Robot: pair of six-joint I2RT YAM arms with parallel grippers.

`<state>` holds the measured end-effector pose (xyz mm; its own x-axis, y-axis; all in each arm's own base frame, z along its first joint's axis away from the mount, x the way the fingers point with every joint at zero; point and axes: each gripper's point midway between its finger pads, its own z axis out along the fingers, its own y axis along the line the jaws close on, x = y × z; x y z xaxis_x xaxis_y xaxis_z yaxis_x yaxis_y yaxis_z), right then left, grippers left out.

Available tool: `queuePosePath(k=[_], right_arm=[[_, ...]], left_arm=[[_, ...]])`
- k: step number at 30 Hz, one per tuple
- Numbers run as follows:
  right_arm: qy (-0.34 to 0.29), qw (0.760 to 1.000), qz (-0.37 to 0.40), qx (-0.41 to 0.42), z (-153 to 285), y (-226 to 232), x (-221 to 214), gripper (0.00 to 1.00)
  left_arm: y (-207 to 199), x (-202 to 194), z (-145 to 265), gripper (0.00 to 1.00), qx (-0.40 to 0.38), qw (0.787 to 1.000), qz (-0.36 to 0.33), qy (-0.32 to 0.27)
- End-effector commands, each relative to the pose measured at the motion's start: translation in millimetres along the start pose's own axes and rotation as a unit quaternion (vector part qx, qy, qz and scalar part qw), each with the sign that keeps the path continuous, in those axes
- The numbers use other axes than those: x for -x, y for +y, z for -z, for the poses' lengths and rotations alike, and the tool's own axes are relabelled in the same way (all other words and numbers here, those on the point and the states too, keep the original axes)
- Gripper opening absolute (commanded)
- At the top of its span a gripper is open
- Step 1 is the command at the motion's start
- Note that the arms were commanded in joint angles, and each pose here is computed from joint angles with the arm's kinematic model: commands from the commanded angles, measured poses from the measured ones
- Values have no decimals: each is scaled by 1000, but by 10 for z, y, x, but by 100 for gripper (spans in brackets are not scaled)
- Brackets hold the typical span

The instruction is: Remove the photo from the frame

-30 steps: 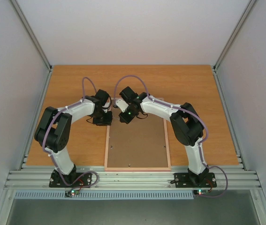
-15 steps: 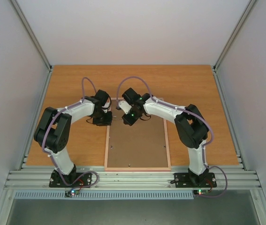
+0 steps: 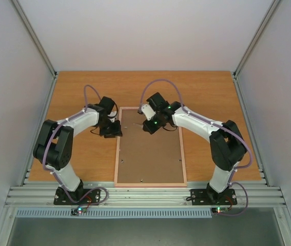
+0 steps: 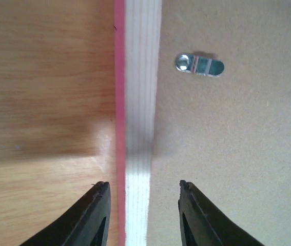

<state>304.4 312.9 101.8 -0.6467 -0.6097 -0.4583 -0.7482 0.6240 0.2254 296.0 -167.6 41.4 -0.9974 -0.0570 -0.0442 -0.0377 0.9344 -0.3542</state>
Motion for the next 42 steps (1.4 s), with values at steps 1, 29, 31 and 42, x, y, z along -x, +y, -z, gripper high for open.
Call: queuePosePath(k=[1,29,31,42], right_arm=[[-42,998,-41,-22,222,-236,47,1],[-98,956,-234,-145,305,-1395,-204,1],[-96,953,-244,-150,291,-1444,-234,1],[-102,953,-244,-151,351,-1455,-237,1]], left_arm=[[-49,166,201,39,-25,999,9,-21],[-51,950,-40,51,3,1000,-1,-16],[-47,954,-73,50,3,1000,0,-12],[2,988,-203,24,-1,1000,23,-1]])
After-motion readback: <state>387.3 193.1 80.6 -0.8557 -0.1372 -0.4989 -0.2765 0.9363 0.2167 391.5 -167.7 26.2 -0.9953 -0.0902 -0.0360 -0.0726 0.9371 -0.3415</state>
